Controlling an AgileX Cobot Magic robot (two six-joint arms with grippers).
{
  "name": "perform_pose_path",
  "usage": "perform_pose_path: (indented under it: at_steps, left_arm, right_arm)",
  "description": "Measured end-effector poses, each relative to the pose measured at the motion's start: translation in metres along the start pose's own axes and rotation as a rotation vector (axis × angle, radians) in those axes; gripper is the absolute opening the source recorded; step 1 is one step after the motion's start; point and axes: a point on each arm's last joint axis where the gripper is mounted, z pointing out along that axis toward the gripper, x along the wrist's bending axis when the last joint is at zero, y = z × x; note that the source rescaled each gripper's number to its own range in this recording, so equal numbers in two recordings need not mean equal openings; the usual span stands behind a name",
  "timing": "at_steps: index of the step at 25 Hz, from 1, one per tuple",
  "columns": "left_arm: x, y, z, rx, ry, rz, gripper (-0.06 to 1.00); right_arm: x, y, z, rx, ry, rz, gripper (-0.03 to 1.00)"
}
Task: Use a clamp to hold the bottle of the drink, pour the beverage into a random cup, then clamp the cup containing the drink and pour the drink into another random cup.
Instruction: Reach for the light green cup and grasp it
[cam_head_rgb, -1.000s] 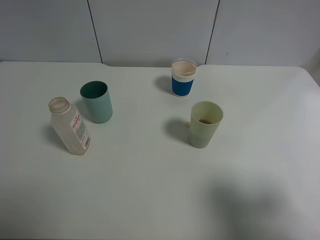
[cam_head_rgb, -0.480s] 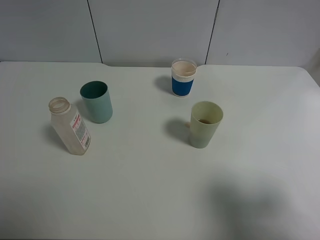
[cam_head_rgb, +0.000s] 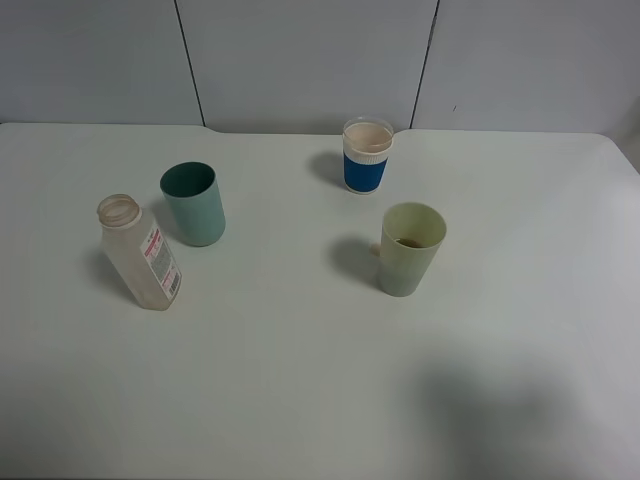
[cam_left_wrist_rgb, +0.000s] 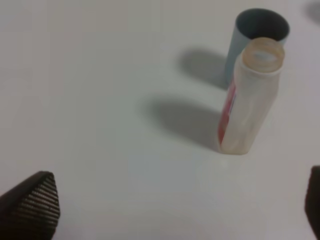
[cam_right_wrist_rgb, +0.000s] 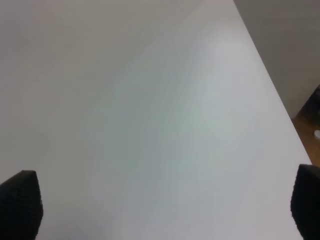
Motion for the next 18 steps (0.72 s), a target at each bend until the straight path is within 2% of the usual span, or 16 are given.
perform_pose_path:
  at_steps: [12, 15, 18]
  left_arm:
    - [0.000, 0.000, 0.000, 0.000, 0.000, 0.000, 1.00]
    - [0.000, 0.000, 0.000, 0.000, 0.000, 0.000, 1.00]
    - [0.000, 0.000, 0.000, 0.000, 0.000, 0.000, 1.00]
  right_arm:
    - [0.001, 0.002, 0.001, -0.003, 0.010, 0.005, 1.00]
    - [0.001, 0.018, 0.004, -0.028, 0.023, 0.010, 1.00]
    - [0.003, 0.053, 0.026, -0.039, 0.059, 0.034, 1.00]
